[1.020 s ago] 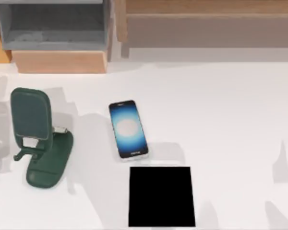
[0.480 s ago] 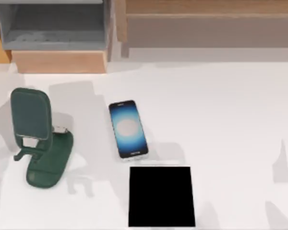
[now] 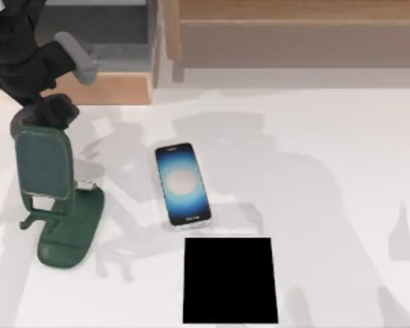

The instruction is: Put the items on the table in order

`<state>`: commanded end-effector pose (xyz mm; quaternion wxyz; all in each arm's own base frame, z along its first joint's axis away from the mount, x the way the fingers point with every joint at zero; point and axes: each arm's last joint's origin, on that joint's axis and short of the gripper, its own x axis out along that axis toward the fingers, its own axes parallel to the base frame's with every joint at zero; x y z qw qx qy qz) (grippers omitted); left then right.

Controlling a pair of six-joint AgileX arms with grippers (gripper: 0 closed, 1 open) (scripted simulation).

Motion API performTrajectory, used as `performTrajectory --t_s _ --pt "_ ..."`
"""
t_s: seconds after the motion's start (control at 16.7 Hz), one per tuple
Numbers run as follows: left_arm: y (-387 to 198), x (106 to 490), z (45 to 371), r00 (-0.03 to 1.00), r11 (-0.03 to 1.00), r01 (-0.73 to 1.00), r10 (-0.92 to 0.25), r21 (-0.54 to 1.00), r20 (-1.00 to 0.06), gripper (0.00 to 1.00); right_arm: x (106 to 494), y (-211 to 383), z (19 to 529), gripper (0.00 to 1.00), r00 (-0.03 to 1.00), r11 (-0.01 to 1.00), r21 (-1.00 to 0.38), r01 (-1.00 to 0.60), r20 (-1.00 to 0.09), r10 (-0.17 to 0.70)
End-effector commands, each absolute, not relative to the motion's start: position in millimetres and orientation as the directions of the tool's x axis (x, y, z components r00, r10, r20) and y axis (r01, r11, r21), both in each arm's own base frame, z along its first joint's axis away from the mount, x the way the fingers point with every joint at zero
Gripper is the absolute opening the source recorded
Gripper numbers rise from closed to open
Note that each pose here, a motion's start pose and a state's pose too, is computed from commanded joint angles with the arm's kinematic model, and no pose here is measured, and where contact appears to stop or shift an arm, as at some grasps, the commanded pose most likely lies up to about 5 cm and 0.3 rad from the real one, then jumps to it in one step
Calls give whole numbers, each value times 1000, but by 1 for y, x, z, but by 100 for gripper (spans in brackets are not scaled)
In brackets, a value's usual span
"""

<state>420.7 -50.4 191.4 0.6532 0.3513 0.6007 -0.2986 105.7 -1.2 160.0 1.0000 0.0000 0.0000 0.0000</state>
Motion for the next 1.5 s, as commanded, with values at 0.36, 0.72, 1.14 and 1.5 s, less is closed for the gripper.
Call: performTrajectory --t_s 0.36,0.72,1.14,1.5 --pt "-170 374 183 106 811 582 -6 58 -994 0 106 -1 160 100 1000 1000 0 0 0 0" --pt "-253 302 164 52 949 314 -17 0 -999 0 106 -1 160 100 1000 1000 0 0 0 0" --pt "-296 240 146 0 997 79 -4 -4 -1000 0 106 -1 160 100 1000 1000 0 0 0 0" --pt "-302 230 144 -6 999 40 -4 -5 -1000 0 106 -1 160 100 1000 1000 0 0 0 0"
